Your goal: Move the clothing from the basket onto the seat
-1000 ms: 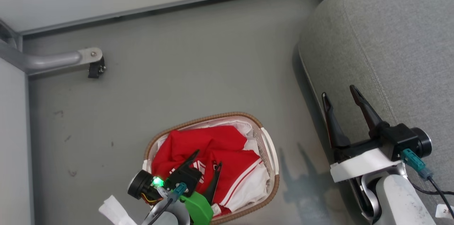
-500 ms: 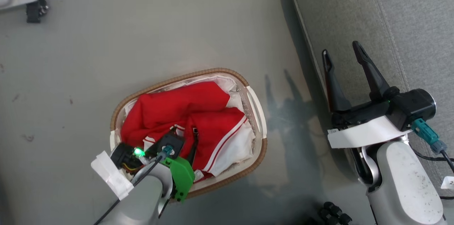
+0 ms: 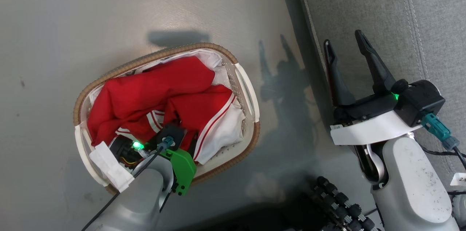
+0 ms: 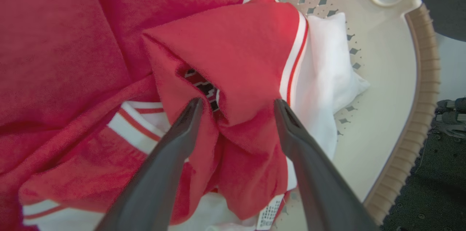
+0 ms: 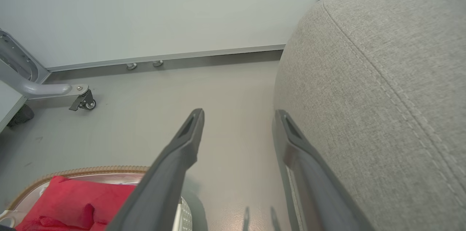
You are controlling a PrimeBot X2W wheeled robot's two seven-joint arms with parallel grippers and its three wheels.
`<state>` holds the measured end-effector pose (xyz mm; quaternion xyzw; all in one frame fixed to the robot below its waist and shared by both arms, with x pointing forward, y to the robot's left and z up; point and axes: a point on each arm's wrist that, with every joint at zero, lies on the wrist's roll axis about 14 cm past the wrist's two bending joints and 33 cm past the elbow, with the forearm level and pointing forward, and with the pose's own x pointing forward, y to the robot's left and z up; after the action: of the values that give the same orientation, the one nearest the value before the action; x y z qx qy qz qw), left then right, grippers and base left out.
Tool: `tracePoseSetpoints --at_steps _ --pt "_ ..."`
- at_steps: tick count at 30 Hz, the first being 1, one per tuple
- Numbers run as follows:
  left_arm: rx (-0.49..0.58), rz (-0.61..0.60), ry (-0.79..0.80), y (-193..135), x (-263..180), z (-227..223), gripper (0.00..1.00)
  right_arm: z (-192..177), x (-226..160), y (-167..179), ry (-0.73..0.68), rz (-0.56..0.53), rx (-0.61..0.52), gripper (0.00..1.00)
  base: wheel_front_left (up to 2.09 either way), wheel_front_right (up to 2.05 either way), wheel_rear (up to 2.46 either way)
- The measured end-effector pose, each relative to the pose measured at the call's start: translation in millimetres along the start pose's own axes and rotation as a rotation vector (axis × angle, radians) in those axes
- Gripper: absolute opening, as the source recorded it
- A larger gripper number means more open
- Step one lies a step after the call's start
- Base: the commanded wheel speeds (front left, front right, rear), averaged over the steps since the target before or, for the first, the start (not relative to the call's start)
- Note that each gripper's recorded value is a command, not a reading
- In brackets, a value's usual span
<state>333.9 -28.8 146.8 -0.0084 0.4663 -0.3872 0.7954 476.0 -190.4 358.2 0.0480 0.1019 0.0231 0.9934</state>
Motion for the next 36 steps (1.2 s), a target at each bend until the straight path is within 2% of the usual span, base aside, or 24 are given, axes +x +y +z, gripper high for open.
tracePoseSetpoints --at_steps 10,11,12,13,14,15,26,36 --pt "0.009 -0.009 0.016 3 23 0 1.0 -10 -2 -15 0.029 -0.038 -0.01 1.0 0.0 0.0 0.0" --pt "0.013 -0.015 0.013 2 24 1 0.96 -11 -3 -16 0.032 -0.039 -0.01 1.0 0.0 0.0 0.0" --pt "0.017 -0.022 0.012 1 26 2 0.71 -11 -3 -16 0.034 -0.041 -0.008 1.0 0.0 0.0 0.0" --pt "0.023 -0.03 0.012 0 26 2 0.33 -11 -3 -16 0.034 -0.041 -0.007 1.0 0.0 0.0 0.0" --pt "0.03 -0.038 0.011 -2 26 3 0.09 -11 -4 -15 0.034 -0.039 -0.006 1.0 0.0 0.0 0.0" --pt "0.038 -0.044 0.007 -4 25 5 0.0 -10 -4 -14 0.033 -0.037 -0.005 1.0 0.0 0.0 0.0" --pt "0.09 -0.109 -0.061 -34 0 24 0.0 7 -12 -2 0.004 -0.01 -0.004 1.0 0.0 0.0 0.0" --pt "0.132 -0.094 -0.215 -60 -47 64 0.0 38 -34 8 -0.051 0.005 -0.033 1.0 0.0 0.0 0.0"
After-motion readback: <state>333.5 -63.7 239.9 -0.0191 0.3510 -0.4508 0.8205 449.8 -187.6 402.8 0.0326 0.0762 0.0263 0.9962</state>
